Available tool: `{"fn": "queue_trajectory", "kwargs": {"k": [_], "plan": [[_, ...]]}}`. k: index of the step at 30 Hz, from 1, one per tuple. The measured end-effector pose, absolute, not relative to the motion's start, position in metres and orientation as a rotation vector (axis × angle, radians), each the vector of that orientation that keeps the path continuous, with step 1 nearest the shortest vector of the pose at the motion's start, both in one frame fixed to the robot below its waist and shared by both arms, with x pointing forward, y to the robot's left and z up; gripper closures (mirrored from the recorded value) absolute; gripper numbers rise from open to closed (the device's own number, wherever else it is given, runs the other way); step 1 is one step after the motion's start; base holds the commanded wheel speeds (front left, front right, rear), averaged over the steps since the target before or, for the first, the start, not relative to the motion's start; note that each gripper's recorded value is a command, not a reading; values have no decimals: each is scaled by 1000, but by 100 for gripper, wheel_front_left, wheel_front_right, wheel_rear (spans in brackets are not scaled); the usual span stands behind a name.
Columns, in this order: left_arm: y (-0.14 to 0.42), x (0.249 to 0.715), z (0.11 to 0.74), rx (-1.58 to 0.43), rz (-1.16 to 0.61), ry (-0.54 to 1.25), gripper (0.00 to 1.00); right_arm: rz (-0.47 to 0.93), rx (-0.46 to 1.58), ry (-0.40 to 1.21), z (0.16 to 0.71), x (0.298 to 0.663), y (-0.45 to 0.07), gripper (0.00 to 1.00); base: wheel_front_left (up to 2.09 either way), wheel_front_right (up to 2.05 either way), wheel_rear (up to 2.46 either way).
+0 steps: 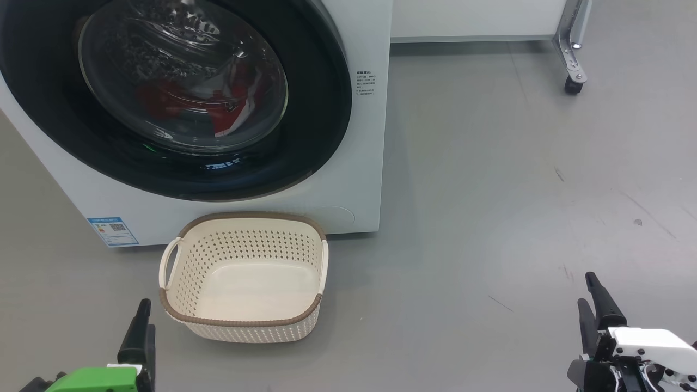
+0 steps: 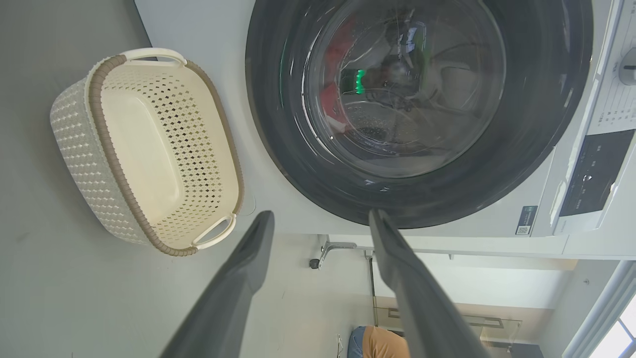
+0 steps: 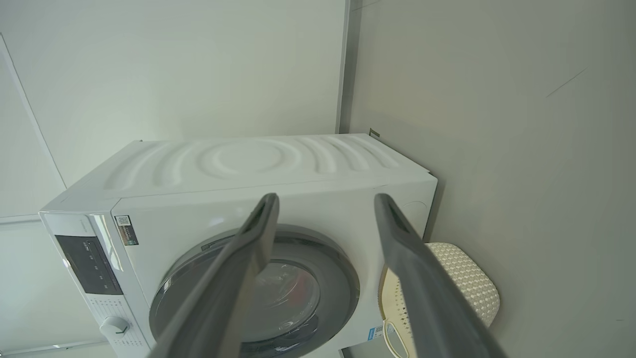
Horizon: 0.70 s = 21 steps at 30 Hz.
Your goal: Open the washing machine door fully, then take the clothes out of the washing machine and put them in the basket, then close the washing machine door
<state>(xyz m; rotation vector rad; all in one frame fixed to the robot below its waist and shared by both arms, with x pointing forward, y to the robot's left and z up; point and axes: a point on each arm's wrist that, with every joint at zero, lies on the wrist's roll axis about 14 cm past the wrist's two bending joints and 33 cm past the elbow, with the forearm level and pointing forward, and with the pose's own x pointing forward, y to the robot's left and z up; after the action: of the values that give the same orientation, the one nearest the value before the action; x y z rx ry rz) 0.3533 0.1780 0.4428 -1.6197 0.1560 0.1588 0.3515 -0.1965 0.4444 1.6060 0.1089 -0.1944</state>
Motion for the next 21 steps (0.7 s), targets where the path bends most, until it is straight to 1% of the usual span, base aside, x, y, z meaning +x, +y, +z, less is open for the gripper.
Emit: {"fn": "queue_trajectory", "kwargs": {"k": [10, 21], "plan": [[179, 357, 453, -1564, 144, 117, 0, -169, 1581, 61, 459, 356, -196, 0, 0, 0, 0], [180, 362, 470, -1546, 119, 59, 0, -136, 1545, -9, 480, 361, -199, 0, 0, 0, 0]]}}
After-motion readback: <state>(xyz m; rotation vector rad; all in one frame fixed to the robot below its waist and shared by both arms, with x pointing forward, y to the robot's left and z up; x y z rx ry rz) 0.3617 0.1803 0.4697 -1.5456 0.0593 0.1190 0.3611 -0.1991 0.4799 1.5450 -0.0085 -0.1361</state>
